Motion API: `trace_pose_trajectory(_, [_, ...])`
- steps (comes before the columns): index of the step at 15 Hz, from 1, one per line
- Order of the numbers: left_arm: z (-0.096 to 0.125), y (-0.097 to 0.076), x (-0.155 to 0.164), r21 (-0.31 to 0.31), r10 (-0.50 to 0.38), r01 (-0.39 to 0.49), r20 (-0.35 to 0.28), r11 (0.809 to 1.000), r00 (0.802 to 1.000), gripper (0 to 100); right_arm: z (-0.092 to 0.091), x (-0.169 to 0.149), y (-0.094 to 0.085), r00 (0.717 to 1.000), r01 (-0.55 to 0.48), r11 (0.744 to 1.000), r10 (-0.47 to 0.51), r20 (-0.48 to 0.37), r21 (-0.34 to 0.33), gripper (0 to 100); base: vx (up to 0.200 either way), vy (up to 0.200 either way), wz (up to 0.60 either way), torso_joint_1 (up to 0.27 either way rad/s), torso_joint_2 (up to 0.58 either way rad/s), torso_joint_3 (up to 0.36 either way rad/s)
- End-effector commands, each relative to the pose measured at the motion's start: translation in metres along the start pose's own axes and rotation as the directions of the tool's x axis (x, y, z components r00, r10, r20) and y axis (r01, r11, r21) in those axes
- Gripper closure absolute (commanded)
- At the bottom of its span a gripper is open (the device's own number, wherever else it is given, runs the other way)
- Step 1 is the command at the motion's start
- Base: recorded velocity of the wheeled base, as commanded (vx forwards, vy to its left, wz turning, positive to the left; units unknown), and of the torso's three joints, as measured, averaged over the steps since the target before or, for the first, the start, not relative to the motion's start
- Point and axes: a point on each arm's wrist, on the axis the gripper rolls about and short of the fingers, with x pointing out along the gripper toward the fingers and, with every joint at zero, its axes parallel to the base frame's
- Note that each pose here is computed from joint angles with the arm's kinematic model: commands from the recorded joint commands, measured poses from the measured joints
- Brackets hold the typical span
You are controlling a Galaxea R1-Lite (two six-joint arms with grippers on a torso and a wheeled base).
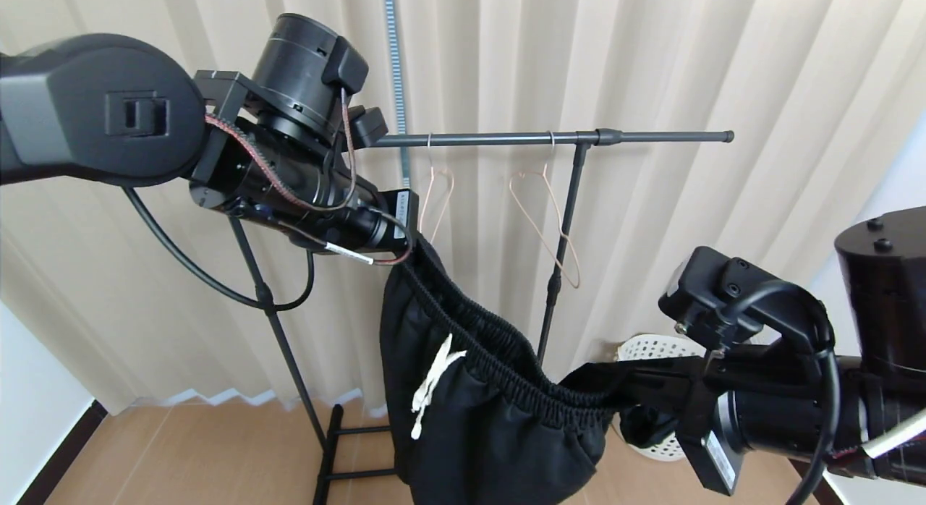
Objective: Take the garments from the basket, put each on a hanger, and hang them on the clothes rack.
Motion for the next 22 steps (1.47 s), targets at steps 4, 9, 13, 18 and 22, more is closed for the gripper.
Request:
trace_pose_trajectory(4, [0.026, -0.025, 0.021, 0.027, -0.136, 0.135, 0.057, 0.990, 0.989, 100, 0.008, 0.001, 0.060, 0.971, -0.240, 0.970, 0.239, 0.021, 0.049, 100, 0.000, 0.000, 0.00, 0.000, 0.00, 0.000])
trace_pose_trajectory(9, [0.022, -0.046, 0.024, 0.066, -0.215, 0.212, 0.041, 0.975, 0.976, 100, 0.043, 0.021, 0.101, 0.933, -0.359, 0.873, 0.319, 0.169, 0.330, 100, 0.000, 0.000, 0.00, 0.000, 0.00, 0.000])
trace_pose_trajectory(13, [0.024, -0.042, 0.021, 0.061, -0.207, 0.204, 0.048, 0.977, 0.977, 100, 0.043, 0.020, 0.095, 0.944, -0.326, 0.876, 0.283, 0.169, 0.354, 100, 0.000, 0.000, 0.00, 0.000, 0.00, 0.000])
trace_pose_trajectory(18, [0.027, -0.001, -0.018, 0.133, -0.101, 0.101, -0.004, 0.986, 0.995, 100, 0.014, 0.033, 0.032, 1.000, -0.009, 0.991, 0.012, -0.024, 0.134, 100, 0.000, 0.000, 0.00, 0.000, 0.00, 0.000])
trace_pose_trajectory(22, [-0.001, 0.019, -0.049, 0.226, -0.025, 0.061, -0.160, 0.972, 0.987, 100, 0.004, 0.057, -0.019, 0.956, 0.280, 0.954, -0.268, -0.117, 0.103, 100, 0.000, 0.000, 0.00, 0.000, 0.00, 0.000])
